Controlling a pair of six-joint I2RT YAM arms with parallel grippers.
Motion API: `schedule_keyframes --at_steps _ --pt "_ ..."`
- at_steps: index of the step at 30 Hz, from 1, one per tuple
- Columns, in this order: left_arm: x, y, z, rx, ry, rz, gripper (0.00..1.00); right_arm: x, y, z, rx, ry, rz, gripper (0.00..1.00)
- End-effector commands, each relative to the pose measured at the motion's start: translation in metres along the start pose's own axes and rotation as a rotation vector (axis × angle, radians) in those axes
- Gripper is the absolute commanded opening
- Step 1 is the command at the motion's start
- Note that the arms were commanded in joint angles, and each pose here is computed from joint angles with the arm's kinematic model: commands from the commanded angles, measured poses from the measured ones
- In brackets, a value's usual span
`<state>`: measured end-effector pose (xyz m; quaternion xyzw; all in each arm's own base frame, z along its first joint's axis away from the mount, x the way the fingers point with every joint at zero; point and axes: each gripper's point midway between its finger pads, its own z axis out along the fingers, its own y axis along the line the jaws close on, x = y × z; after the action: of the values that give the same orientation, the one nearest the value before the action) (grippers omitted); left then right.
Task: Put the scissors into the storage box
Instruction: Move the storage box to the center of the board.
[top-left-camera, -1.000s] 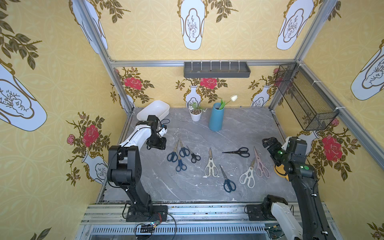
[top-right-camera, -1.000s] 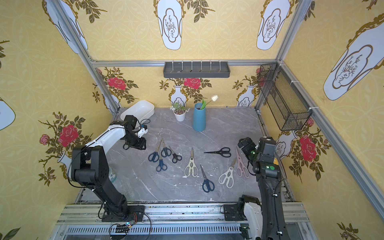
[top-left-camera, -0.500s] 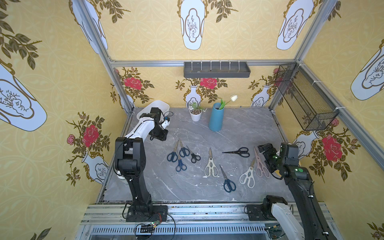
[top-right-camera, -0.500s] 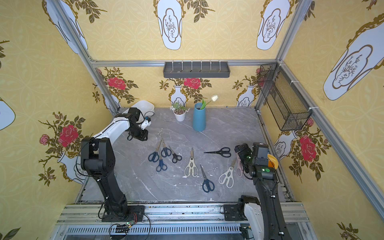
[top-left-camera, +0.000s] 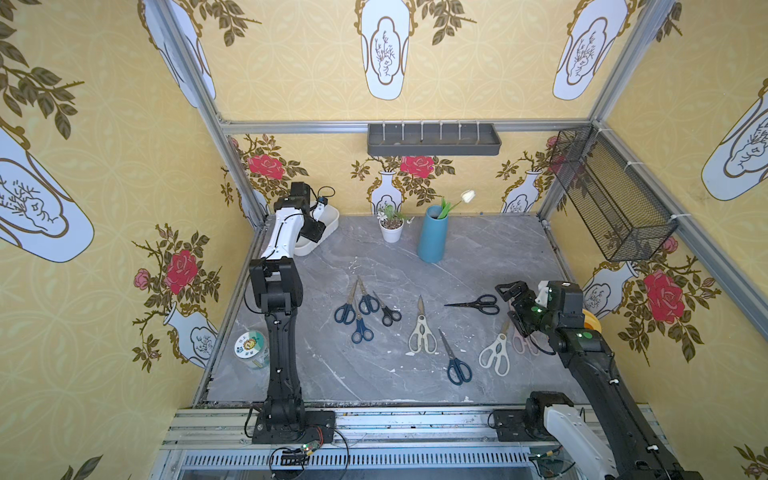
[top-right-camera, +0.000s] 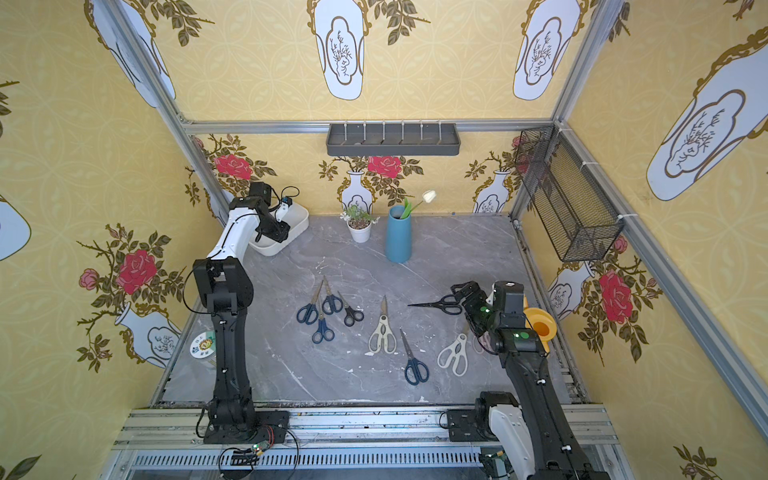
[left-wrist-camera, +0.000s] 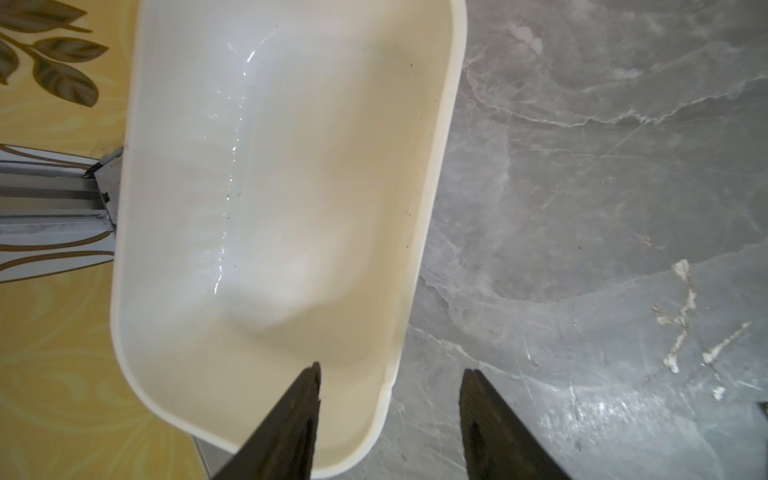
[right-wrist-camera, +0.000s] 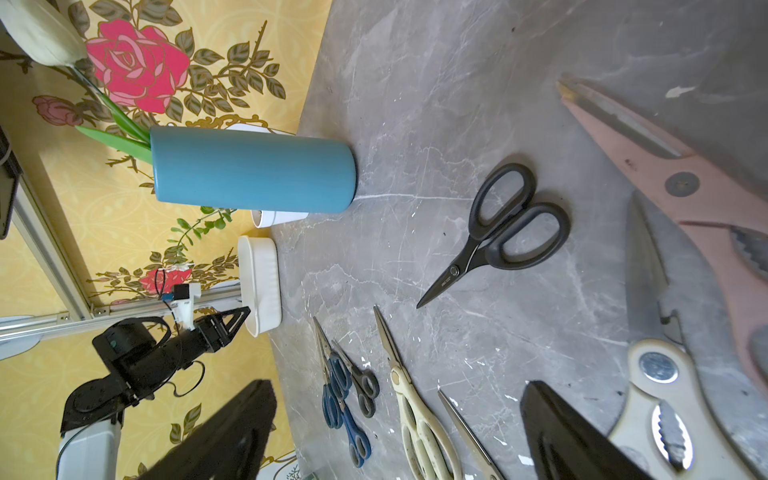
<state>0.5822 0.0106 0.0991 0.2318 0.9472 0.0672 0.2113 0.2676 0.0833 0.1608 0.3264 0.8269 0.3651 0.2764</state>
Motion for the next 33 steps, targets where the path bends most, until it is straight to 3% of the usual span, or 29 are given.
schedule_keyframes --at_steps 1,8,13,18,22,24,29,33 --pt "0.016 0.003 0.018 -0.019 0.066 0.031 0.55 -0.002 0.007 0.001 -0.025 -0.016 -0.014 0.97" --pt "0.033 -0.009 0.028 0.054 0.099 0.0 0.42 0.003 0.005 0.005 -0.017 0.006 -0.005 0.97" --pt "0.046 -0.031 0.016 0.136 0.109 -0.058 0.2 0.003 0.007 0.011 -0.022 0.016 -0.007 0.97" --pt "0.073 -0.048 -0.011 0.155 0.168 -0.231 0.01 0.003 0.01 0.017 -0.026 0.022 -0.016 0.97" --pt "0.106 -0.081 -0.047 0.187 0.202 -0.458 0.0 0.005 0.009 0.024 -0.029 0.024 -0.016 0.97" --pt "0.127 -0.094 -0.063 0.127 0.219 -0.548 0.0 0.007 0.008 0.027 -0.032 0.028 -0.015 0.97" --pt "0.164 -0.138 -0.091 0.055 0.209 -0.563 0.01 0.013 0.009 0.038 -0.056 0.052 -0.013 0.97" --pt "0.189 -0.157 -0.087 0.016 0.214 -0.564 0.05 0.022 0.013 0.046 -0.068 0.088 -0.034 0.97"
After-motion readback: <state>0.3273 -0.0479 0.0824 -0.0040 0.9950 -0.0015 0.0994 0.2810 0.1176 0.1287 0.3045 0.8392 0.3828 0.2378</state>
